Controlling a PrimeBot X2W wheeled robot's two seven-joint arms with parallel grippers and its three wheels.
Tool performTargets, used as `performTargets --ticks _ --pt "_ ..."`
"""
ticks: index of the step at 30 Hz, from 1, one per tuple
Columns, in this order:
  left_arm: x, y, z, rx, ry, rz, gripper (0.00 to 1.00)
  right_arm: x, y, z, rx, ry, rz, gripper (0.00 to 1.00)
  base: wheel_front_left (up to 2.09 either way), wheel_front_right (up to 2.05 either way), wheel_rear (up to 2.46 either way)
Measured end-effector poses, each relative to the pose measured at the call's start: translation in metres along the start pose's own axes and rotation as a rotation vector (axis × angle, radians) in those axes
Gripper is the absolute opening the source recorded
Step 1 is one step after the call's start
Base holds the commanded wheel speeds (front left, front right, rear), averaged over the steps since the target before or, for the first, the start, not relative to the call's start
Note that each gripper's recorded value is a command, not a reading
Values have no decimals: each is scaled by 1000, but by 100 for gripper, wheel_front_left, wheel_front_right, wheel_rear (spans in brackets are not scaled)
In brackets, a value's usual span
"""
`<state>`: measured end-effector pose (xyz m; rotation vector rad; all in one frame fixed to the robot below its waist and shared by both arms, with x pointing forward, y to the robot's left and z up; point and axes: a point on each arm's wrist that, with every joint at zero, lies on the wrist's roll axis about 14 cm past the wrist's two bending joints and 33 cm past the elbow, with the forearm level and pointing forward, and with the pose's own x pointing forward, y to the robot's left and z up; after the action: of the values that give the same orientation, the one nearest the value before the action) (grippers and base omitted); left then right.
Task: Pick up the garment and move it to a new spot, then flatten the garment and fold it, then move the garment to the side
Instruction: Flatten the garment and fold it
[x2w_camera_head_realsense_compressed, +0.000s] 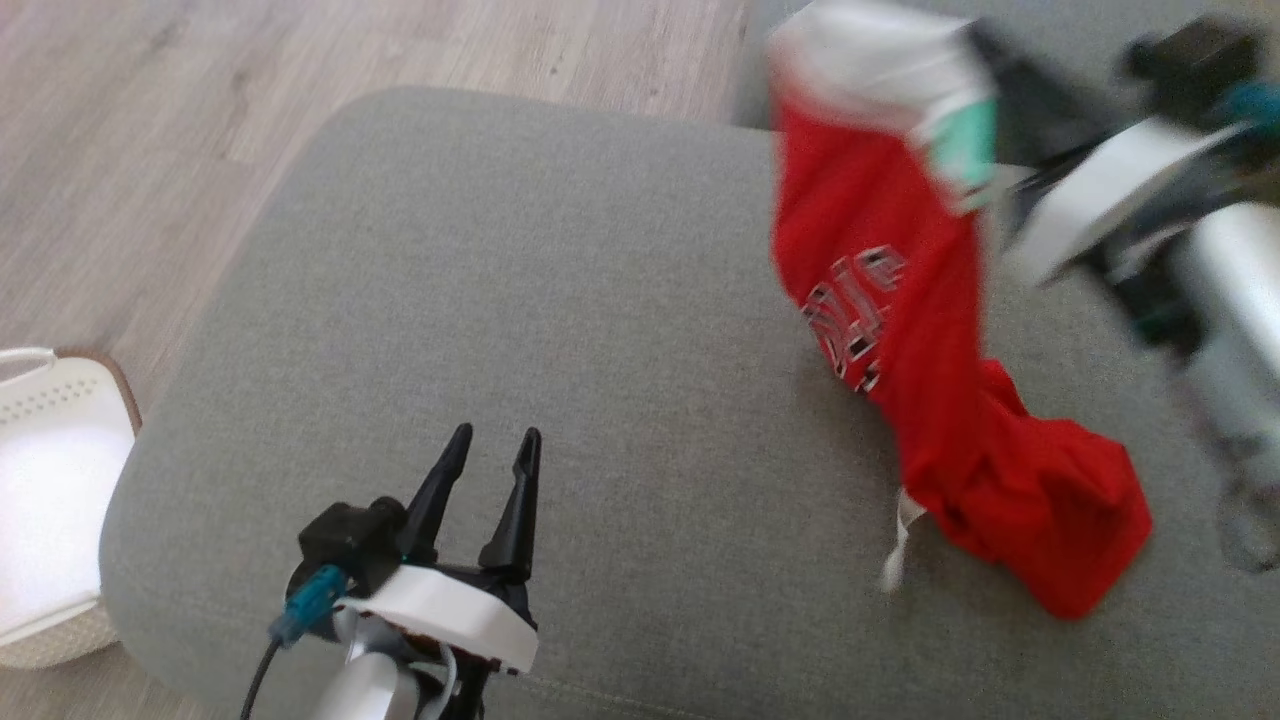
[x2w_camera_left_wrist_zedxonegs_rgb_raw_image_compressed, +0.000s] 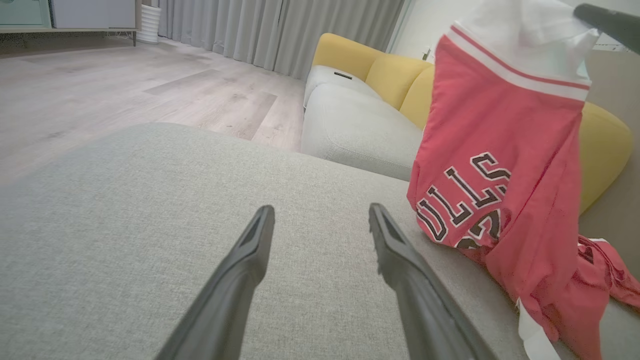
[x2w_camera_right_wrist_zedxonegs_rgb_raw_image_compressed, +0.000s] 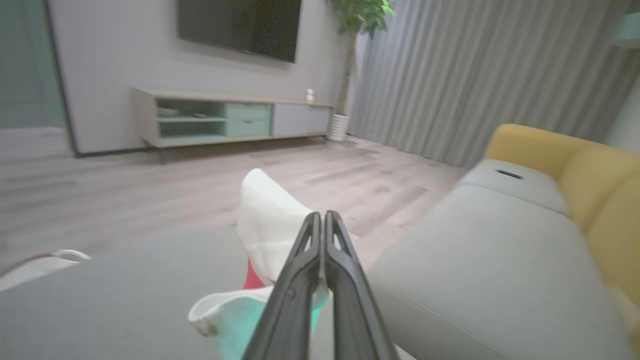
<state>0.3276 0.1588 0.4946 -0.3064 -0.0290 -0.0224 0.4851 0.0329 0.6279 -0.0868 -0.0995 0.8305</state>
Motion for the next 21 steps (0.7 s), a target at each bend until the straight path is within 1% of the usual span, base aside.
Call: performTargets --ticks 3,5,8,9,10,13,15,18,21 --pt "3 -2 -3 0 13 -5 100 -10 -68 -7 -108 82 -140 0 0 0 0" --pt "3 0 -7 -1 26 2 100 -19 -108 -17 -141 140 -230 0 0 0 0" --pt "4 5 -13 -6 46 20 100 -32 -156 -34 -185 225 -346 0 0 0 0" --pt "5 7 -14 -5 51 24 100 -36 -170 -40 -188 247 -385 59 0 0 0" --pt "7 8 -15 -5 54 27 100 -40 -182 -44 -198 257 -418 100 0 0 0" --pt "13 10 -13 -4 52 31 100 -46 -206 -51 -212 266 -492 100 0 0 0" --pt "16 10 -13 -2 50 29 100 -43 -206 -50 -198 232 -504 100 0 0 0" --pt "18 5 -14 -5 54 12 100 -29 -181 -54 -183 201 -461 100 0 0 0" --pt "22 -2 -12 -8 46 -12 100 -19 -150 -41 -154 110 -415 100 0 0 0"
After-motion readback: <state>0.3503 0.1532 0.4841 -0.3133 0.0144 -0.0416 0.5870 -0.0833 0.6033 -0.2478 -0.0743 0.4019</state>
